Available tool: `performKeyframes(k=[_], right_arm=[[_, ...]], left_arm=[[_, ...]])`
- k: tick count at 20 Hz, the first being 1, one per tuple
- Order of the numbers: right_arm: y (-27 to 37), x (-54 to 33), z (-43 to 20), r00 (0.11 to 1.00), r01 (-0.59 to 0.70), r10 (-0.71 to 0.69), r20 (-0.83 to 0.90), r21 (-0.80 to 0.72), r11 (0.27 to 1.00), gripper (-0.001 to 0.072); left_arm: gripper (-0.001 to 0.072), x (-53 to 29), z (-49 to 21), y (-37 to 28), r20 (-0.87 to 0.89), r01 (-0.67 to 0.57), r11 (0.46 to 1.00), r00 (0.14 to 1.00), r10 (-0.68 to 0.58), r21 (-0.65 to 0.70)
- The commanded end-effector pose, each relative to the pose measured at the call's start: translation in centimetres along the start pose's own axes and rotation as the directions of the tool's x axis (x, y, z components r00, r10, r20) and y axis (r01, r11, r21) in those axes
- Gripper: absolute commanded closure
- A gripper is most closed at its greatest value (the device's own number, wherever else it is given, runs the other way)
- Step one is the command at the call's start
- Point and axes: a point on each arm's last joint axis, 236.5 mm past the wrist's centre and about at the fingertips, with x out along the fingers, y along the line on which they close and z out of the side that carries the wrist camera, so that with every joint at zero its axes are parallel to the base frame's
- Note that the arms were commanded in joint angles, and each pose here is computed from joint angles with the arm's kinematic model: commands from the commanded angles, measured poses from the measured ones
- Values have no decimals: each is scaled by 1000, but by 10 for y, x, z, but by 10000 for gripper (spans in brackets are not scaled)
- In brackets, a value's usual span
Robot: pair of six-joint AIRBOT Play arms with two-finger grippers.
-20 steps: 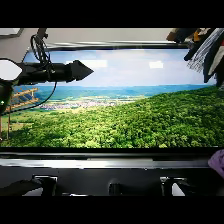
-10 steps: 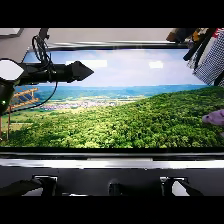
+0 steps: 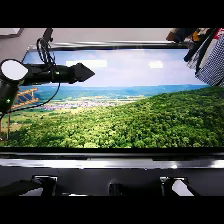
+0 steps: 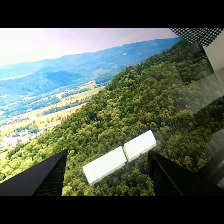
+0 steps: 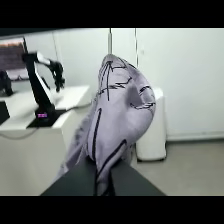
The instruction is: Fold the clothes and pants, and hang the long-sleeved shirts on hangers.
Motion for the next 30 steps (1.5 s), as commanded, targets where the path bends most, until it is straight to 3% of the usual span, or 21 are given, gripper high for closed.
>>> performKeyframes(k=[1,5,6,7,9,11,13,16,18,20,21,25,27,28,29,30], right_arm=[[-4,0,-11,999,0,1,-53,22,1000,638],[-25,-18,5,999,16,-15,-41,21,1000,166],[-33,-28,16,1000,12,-11,-23,43,999,128],[-39,-41,32,1000,-17,16,9,83,996,90],[-26,-72,63,981,-191,176,79,247,950,90],[30,-104,81,883,-468,447,141,328,821,90],[111,-138,71,672,-717,730,127,356,599,91],[215,-206,-10,205,-894,974,-96,386,226,93],[247,-238,-113,23,-934,908,-418,316,169,93],[245,-253,-209,3,-948,731,-683,231,220,93],[242,-272,-248,-28,-954,650,-760,214,209,93],[208,-391,-353,-249,-961,385,-888,275,12,93],[187,-443,-388,-294,-956,299,-908,285,-76,97],[180,-461,-404,-295,-955,270,-916,276,-109,154],[172,-478,-418,-300,-951,242,-923,268,-154,269],[166,-491,-429,-305,-945,224,-926,266,-188,423]], left_arm=[[135,2,-1,2,-4,-2,1000,1000,2,-2],[133,2,-1,2,-4,-2,1000,1000,2,-26],[129,1,0,3,-2,-3,999,1000,3,-42],[79,0,1,5,-1,-6,998,1000,6,-63],[75,-6,2,15,-4,-21,995,1000,21,-93],[75,-13,5,29,-3,-41,993,999,41,-111],[75,-22,7,44,-6,-62,989,998,62,-131],[75,-39,-5,67,-73,-110,982,992,99,-152],[76,-57,-27,93,-168,-221,970,965,202,-104],[76,-81,-42,123,-230,-368,930,906,356,-13],[76,-94,-45,134,-231,-428,903,877,422,25],[115,-123,-78,155,-258,-496,859,820,511,126],[144,-130,-101,164,-278,-509,854,809,518,111],[339,-133,-108,167,-277,-515,850,806,523,106],[594,-135,-114,171,-275,-520,847,804,528,106],[670,-137,-116,174,-267,-525,844,803,533,108]])
